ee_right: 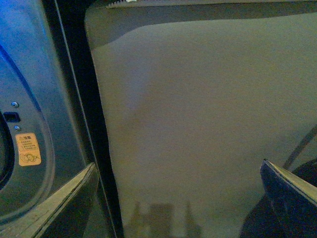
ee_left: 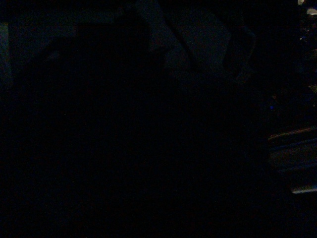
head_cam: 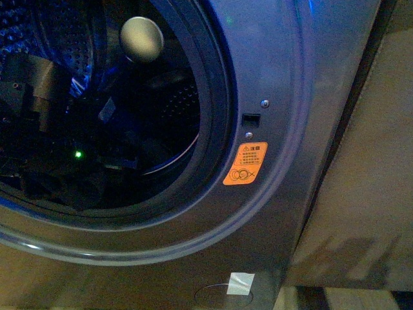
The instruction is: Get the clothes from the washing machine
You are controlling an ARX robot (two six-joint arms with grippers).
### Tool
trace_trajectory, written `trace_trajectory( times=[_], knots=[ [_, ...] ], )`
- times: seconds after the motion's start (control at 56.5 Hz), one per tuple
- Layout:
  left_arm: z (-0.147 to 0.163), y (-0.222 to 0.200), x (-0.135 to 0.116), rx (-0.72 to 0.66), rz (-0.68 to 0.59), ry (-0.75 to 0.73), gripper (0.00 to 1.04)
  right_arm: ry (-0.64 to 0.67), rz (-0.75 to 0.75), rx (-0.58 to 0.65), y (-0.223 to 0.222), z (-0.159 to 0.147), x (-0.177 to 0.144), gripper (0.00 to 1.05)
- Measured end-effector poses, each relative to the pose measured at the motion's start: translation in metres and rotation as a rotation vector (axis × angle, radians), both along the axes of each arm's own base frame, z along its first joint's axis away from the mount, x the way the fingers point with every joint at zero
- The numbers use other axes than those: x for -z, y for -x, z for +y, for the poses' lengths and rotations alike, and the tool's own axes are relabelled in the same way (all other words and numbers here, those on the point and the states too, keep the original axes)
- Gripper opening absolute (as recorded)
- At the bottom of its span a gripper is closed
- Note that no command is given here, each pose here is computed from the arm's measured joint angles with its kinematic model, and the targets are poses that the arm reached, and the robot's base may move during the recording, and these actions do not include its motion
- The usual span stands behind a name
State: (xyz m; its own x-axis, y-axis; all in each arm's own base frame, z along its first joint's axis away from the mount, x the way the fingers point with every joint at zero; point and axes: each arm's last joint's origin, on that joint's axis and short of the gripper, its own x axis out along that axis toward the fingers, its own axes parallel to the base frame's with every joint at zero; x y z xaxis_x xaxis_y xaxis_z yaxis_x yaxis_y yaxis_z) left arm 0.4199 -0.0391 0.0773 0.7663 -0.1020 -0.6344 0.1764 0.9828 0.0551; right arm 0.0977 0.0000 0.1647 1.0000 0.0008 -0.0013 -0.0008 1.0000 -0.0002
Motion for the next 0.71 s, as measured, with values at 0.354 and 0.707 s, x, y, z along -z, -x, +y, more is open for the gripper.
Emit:
trace_trajectory(
  times=[0.354, 0.707],
  knots=[
    [0.012, 0.043, -0.016, 0.047, -0.032, 0.062, 0.17, 0.000, 0.000, 0.000, 0.000, 0.000, 0.000, 0.97],
    [0.033, 0.099, -0.048, 0.073, -0.121, 0.117, 0.16, 0.000, 0.000, 0.000, 0.000, 0.000, 0.000, 0.97]
  ],
)
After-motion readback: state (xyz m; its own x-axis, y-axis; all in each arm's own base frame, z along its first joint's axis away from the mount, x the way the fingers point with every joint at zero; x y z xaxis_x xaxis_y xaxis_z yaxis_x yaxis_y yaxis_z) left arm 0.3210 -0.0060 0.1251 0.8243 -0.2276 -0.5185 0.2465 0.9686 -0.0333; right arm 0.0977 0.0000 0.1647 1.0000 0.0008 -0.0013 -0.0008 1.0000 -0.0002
